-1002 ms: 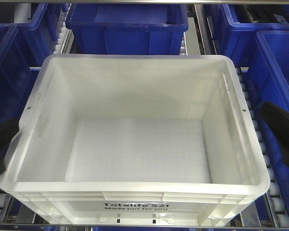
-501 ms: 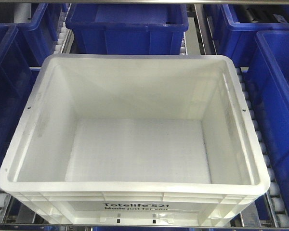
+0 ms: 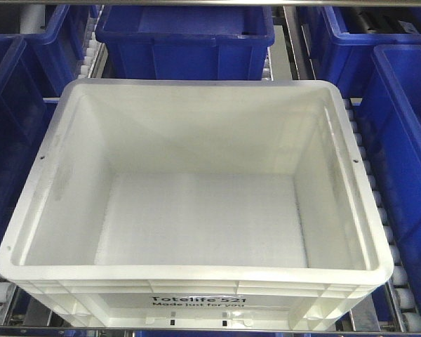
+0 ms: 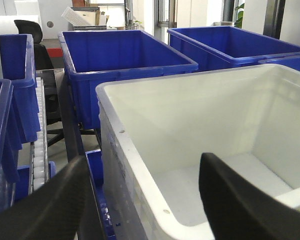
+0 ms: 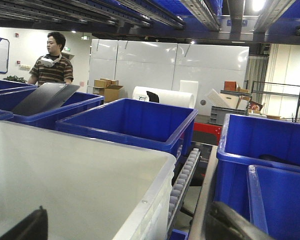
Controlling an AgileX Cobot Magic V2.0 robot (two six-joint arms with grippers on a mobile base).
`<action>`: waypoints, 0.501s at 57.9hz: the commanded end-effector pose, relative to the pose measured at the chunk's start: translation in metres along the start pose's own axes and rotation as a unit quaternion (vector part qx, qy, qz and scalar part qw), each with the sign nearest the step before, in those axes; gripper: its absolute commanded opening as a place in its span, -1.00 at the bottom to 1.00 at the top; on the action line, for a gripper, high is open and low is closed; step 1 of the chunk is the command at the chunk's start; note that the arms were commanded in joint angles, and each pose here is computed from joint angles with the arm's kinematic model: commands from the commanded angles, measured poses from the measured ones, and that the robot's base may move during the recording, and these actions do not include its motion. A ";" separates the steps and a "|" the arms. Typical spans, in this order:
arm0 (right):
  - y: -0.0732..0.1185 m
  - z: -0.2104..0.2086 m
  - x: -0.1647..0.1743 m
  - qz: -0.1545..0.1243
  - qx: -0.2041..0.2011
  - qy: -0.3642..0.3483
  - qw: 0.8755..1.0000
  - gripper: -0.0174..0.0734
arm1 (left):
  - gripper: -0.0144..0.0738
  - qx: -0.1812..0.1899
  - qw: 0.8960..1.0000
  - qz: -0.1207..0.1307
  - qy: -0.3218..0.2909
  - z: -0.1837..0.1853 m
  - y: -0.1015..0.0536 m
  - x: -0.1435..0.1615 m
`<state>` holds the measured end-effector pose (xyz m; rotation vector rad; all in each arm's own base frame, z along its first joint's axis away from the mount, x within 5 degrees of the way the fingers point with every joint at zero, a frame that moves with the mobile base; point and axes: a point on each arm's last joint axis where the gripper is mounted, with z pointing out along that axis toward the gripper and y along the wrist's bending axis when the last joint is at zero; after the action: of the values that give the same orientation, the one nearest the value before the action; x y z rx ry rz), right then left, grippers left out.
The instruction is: Move bin from left to right shelf
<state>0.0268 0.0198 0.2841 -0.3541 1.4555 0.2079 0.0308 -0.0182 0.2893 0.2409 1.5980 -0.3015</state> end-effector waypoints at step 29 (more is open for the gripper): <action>-0.004 0.001 -0.012 -0.009 0.018 -0.031 0.999 -0.65 | -0.70 -0.002 0.999 0.001 -0.034 -0.001 0.000 -0.012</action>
<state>0.0268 0.0197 0.2840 -0.3558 1.4555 0.2044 0.0308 -0.0182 0.2892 0.2433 1.5979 -0.2993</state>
